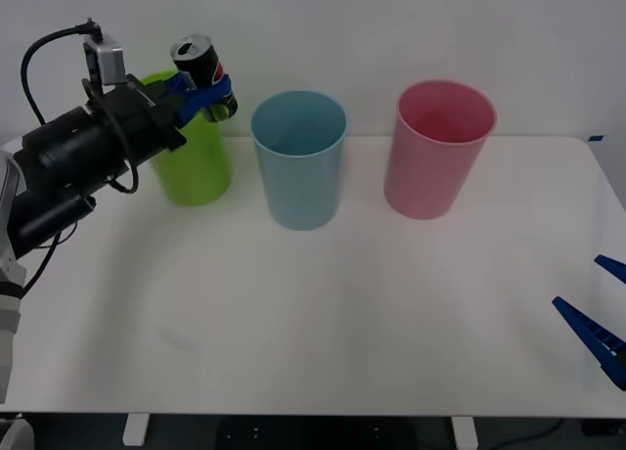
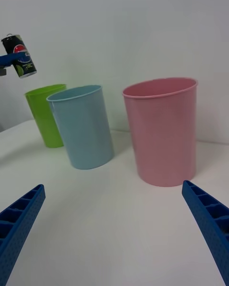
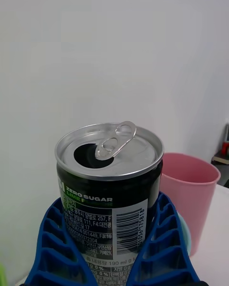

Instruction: Grasp the object on the table and drop it into the matching bin: aluminum can to the light blue bin, PET bottle to the pink bin.

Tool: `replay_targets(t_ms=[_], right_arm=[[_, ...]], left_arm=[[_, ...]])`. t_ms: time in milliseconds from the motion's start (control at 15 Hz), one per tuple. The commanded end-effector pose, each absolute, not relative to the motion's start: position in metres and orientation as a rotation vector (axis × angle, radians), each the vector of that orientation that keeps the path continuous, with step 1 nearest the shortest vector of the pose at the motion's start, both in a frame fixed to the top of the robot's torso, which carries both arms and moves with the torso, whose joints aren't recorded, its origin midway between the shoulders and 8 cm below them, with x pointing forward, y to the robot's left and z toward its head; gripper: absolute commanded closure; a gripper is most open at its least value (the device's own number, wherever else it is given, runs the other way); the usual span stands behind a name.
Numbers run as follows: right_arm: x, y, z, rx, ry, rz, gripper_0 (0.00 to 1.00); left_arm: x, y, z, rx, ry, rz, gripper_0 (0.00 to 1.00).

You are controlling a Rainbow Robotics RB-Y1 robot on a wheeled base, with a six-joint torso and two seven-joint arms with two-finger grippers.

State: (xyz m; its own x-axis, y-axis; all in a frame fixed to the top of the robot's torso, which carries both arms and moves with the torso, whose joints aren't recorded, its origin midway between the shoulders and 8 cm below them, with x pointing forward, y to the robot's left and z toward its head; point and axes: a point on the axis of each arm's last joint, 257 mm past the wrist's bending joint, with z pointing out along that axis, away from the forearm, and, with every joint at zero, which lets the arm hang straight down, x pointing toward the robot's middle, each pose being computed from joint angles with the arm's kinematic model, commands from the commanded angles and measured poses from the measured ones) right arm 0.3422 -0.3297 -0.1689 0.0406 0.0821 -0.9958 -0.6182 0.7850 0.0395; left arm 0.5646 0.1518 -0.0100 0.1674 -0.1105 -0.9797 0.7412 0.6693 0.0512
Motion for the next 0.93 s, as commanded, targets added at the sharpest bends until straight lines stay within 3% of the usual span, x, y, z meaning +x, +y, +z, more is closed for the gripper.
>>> replay_targets(t_ms=[67,933], right_arm=[[0.342,-0.33,-0.169,-0.465,1.441,0.567,0.0],[0.342,-0.33,-0.169,-0.465,1.441,0.567,0.0]], left_arm=[[0.576,0.129,-0.008,0.624,1.299,-0.66,1.0],[0.623,0.061,-0.02,0.675,1.384,-0.605,1.0]])
